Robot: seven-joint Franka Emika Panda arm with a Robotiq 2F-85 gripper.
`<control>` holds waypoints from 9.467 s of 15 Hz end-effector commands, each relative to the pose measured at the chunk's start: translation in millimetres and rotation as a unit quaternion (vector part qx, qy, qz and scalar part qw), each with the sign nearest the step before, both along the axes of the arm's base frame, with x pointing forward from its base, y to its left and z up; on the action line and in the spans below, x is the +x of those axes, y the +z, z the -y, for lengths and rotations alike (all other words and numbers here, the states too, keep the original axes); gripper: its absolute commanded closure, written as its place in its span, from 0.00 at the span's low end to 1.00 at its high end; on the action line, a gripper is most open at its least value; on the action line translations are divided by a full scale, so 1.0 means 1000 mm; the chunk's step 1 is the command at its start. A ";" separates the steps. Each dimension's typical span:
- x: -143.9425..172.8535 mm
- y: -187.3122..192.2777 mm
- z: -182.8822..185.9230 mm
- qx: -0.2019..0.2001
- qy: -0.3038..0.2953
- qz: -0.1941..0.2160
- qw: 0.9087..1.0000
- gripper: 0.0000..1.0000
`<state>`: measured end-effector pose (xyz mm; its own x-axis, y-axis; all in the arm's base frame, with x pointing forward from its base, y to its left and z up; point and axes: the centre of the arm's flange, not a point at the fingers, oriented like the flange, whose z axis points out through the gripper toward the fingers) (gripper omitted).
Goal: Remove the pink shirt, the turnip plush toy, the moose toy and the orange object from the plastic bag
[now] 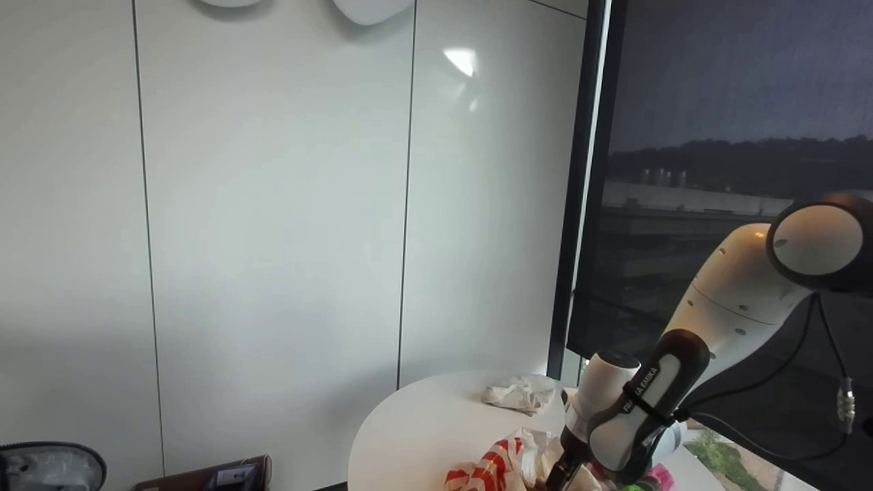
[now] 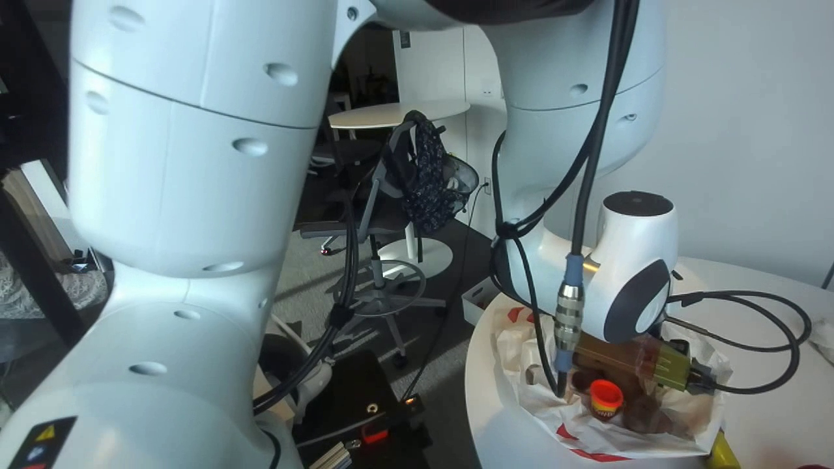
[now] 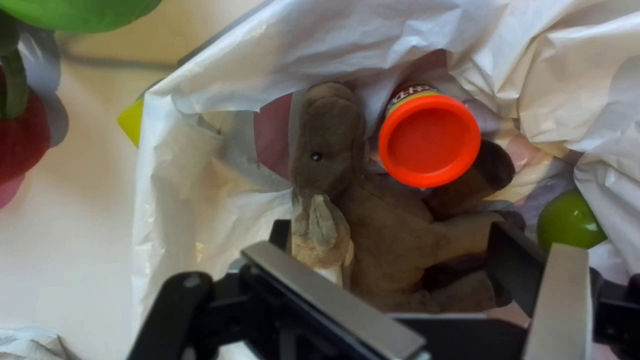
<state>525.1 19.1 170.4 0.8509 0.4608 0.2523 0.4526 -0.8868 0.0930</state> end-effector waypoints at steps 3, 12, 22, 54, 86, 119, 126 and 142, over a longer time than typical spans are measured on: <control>0.025 -0.029 0.010 0.012 -0.030 0.008 0.999 0.00; 0.061 -0.059 0.020 0.042 -0.121 0.024 0.991 0.00; 0.048 -0.070 0.013 0.041 -0.135 0.000 0.990 0.26; -0.035 0.150 0.087 0.006 -0.129 -0.220 0.967 0.96; 0.014 0.108 0.149 -0.076 -0.204 0.049 0.975 0.00; 0.006 -0.077 0.000 -0.083 -0.010 -0.110 0.990 0.00; 0.005 -0.064 -0.008 -0.079 0.003 -0.091 0.993 0.56; -0.065 0.079 0.153 -0.055 -0.165 -0.075 0.982 0.78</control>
